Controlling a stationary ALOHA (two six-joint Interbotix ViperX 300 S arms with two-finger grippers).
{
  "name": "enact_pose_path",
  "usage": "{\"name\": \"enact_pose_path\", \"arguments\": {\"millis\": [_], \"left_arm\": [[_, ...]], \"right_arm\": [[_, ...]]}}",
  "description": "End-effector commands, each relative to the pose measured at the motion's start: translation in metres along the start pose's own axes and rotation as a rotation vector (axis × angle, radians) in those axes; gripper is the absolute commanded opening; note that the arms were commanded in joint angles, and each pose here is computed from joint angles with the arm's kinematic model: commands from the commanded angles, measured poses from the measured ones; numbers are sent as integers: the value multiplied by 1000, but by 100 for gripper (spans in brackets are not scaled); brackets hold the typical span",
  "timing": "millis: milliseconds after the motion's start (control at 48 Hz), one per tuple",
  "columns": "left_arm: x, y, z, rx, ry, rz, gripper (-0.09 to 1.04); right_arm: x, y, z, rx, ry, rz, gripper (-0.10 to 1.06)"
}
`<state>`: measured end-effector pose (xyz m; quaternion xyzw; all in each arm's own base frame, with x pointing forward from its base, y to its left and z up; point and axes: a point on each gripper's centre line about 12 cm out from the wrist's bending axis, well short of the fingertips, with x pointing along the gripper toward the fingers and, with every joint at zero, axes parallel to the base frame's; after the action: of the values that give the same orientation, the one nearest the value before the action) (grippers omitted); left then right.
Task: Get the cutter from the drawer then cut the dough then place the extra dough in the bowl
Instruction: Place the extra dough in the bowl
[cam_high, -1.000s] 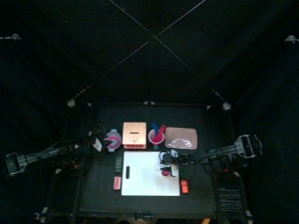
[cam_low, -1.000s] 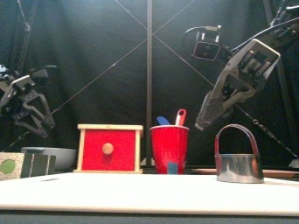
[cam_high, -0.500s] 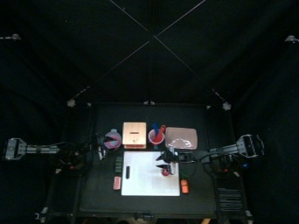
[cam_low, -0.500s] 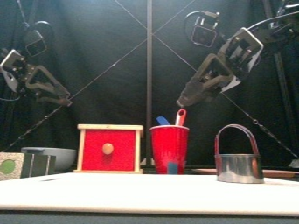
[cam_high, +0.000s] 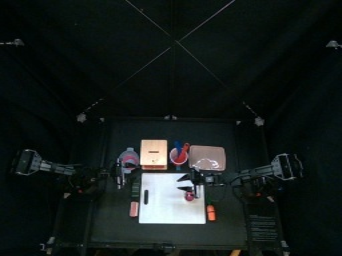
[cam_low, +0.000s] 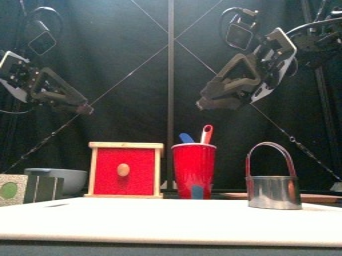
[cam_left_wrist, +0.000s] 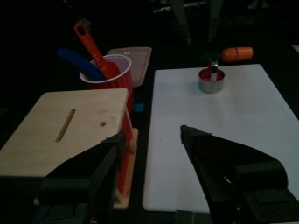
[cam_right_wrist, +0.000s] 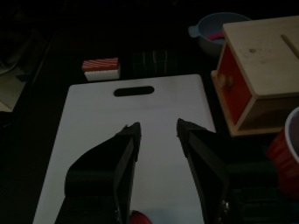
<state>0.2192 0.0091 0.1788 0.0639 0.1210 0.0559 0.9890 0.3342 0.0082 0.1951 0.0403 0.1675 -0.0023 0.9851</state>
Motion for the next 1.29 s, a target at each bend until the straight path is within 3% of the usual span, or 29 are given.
{"name": "enact_pose_path", "arguments": {"millis": [21,583,1292], "left_arm": [[10,-4,9,7,-18,-8,88],[36,-10,4,20,52,-16,88],[38,-11,1,30,71,-21,88]], "right_arm": [[-6,-2,14,-1,-56,-4,77],[-8,-6,5,9,-32,-17,77],[-7,-13,4,13,-12,-36,77]]}}
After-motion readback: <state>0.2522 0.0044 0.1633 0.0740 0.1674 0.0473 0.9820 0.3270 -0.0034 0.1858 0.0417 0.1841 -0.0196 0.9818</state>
